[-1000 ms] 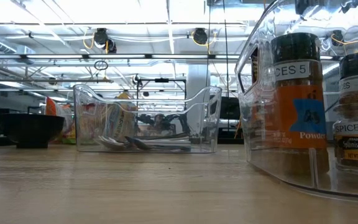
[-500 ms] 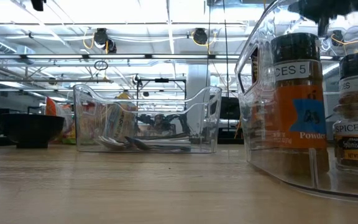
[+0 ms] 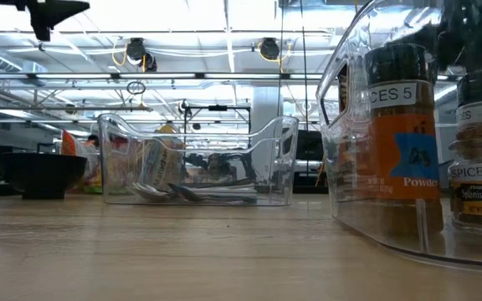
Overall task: Pick & Place Food Item
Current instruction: Return to Home Position
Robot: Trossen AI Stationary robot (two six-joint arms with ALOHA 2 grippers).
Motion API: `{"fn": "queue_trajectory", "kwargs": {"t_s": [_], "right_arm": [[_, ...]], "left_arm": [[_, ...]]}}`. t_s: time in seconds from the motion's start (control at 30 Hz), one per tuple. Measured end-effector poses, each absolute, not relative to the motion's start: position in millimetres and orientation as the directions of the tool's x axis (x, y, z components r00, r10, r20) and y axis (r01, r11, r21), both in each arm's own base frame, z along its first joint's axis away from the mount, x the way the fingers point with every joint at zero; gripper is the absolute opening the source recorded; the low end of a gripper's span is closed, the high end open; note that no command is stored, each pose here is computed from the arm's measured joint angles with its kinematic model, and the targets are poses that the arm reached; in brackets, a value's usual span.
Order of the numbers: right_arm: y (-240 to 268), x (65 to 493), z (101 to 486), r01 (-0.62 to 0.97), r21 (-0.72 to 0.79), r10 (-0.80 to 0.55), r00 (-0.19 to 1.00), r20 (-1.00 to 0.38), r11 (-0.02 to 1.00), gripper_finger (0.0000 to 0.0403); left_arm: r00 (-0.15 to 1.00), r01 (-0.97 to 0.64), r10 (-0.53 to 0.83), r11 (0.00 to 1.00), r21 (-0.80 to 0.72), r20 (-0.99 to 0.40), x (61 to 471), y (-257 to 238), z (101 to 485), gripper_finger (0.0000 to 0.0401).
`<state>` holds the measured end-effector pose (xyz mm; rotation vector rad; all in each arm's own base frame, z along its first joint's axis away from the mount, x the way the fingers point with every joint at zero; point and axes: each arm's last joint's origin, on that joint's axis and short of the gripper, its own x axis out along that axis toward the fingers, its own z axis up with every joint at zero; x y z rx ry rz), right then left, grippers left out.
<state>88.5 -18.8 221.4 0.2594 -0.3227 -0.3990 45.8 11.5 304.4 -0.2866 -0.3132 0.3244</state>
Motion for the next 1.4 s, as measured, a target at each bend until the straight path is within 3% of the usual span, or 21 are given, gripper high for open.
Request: {"fn": "queue_trajectory", "kwargs": {"t_s": [0.13, 0.27, 0.5, 0.73, 1.17, 1.4], "right_arm": [[-18.1, 94.3, 199.5, 0.301, 0.272, -0.376, 0.881, 0.288, 0.914, 0.0000], [-17.5, 87.9, 213.3, 0.260, 0.289, -0.370, 0.814, 0.447, 0.921, 0.0000], [-17.7, 88.2, 212.8, 0.319, 0.195, -0.374, 0.815, 0.442, 0.927, 0.0000], [-19.8, 87.8, 211.6, 0.399, 0.200, -0.446, 0.789, 0.423, 0.895, 0.0000], [-19.9, 87.7, 211.7, 0.411, 0.184, -0.449, 0.787, 0.423, 0.893, 0.0000], [-19.9, 87.8, 211.5, 0.443, 0.122, -0.451, 0.787, 0.421, 0.888, 0.0000]], "left_arm": [[0.893, -0.270, 0.370, 0.897, -0.349, 0.258, 44.0, 11.9, 295.2, 0.0282], [0.892, -0.262, 0.365, 0.898, -0.352, 0.267, 42.2, 11.6, 291.4, 0.0282], [0.900, -0.285, 0.371, 0.898, -0.335, 0.229, 48.6, 12.2, 280.7, 0.0282], [0.903, -0.297, 0.374, 0.899, -0.323, 0.211, 58.4, 12.9, 265.6, 0.0282], [0.878, -0.233, 0.341, 0.917, -0.323, 0.335, 86.6, 13.9, 210.4, 0.0282], [0.884, -0.207, 0.309, 0.931, -0.299, 0.351, 89.1, 13.1, 201.8, 0.0282]]}}
